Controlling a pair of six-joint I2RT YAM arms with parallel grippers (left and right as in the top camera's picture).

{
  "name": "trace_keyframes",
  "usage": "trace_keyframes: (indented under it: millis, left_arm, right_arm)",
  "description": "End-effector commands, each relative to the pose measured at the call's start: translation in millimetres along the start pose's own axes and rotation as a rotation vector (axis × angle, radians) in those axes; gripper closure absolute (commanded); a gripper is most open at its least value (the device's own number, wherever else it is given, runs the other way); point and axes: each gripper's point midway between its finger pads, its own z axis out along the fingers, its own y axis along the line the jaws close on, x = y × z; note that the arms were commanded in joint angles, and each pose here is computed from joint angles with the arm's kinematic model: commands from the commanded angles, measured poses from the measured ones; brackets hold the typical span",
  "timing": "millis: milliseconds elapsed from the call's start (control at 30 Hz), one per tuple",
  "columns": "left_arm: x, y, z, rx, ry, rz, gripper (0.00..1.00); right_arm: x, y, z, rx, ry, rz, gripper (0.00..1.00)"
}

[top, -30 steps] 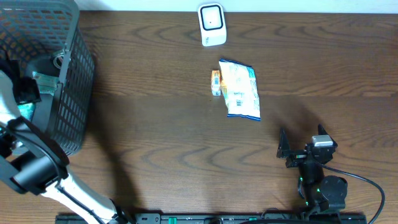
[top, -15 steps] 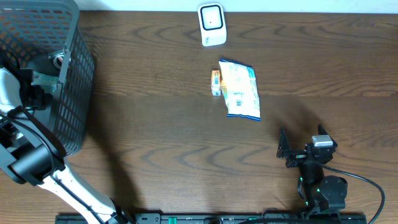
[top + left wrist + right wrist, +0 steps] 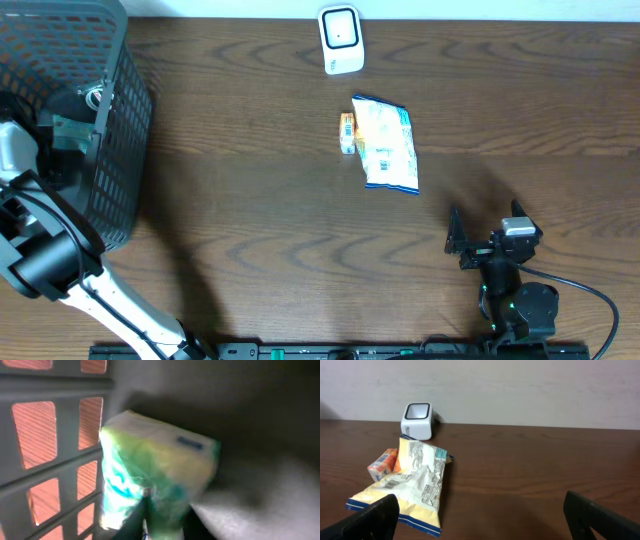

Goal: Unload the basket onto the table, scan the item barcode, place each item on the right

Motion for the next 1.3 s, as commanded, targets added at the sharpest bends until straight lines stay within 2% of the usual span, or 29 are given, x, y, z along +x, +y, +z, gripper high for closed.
trace_keyframes:
  millis: [0, 167, 300, 400, 500, 567, 600, 733, 833, 900, 1067, 1167, 1267]
  left_arm:
    - [10, -11, 11, 0.035, 0.038, -0.046, 0.93]
    - [3, -1, -12, 0.014, -0.013, -0.22, 0.93]
    - [-11, 21, -64, -0.016, -0.146, -0.446, 0.93]
    - [-17, 39, -123, -0.013, -0.293, -0.642, 0.93]
    - [-22, 44, -190, 0.071, -0.472, -0.745, 0.92]
    - [-27, 42, -243, 0.178, -0.623, -0.781, 0.93]
    - [-29, 34, -290, 0.301, -0.753, -0.79, 0.93]
    - [-17, 3, -387, 0.62, -0.952, -0.786, 0.93]
    - [-4, -26, -430, 0.8, -0.978, -0.797, 0.93]
    - [1, -57, -453, 0.888, -0.983, -0.721, 0.93]
    - [14, -147, -478, 1.005, -0.908, -0.454, 0.93]
    - [29, -206, -478, 1.044, -0.814, -0.271, 0.93]
    - [46, -258, -469, 1.07, -0.684, -0.15, 0.93]
  right_arm:
    - [1, -1, 0, 0.003, 0.0, -0.003, 0.01]
    - [1, -1, 0, 0.003, 0.0, -0.003, 0.01]
    - [1, -1, 0, 0.003, 0.0, -0.003, 0.01]
    - [1, -1, 0, 0.003, 0.0, -0.003, 0.01]
    - [1, -1, 0, 0.003, 0.0, -0.003, 0.01]
    - [1, -1, 0, 0.003, 0.0, -0.003, 0.01]
    - [1, -1, 0, 0.003, 0.0, -0.003, 0.01]
    - [1, -1, 0, 0.003, 0.0, -0.003, 0.01]
    - [1, -1, 0, 0.003, 0.0, -0.003, 0.01]
    - [1, -1, 0, 0.003, 0.0, -0.003, 0.01]
    - [1, -1, 0, 0.002, 0.0, -0.003, 0.01]
    - [1, -1, 0, 0.002, 0.0, -0.003, 0.01]
    - [1, -1, 0, 0.002, 0.0, -0.003, 0.01]
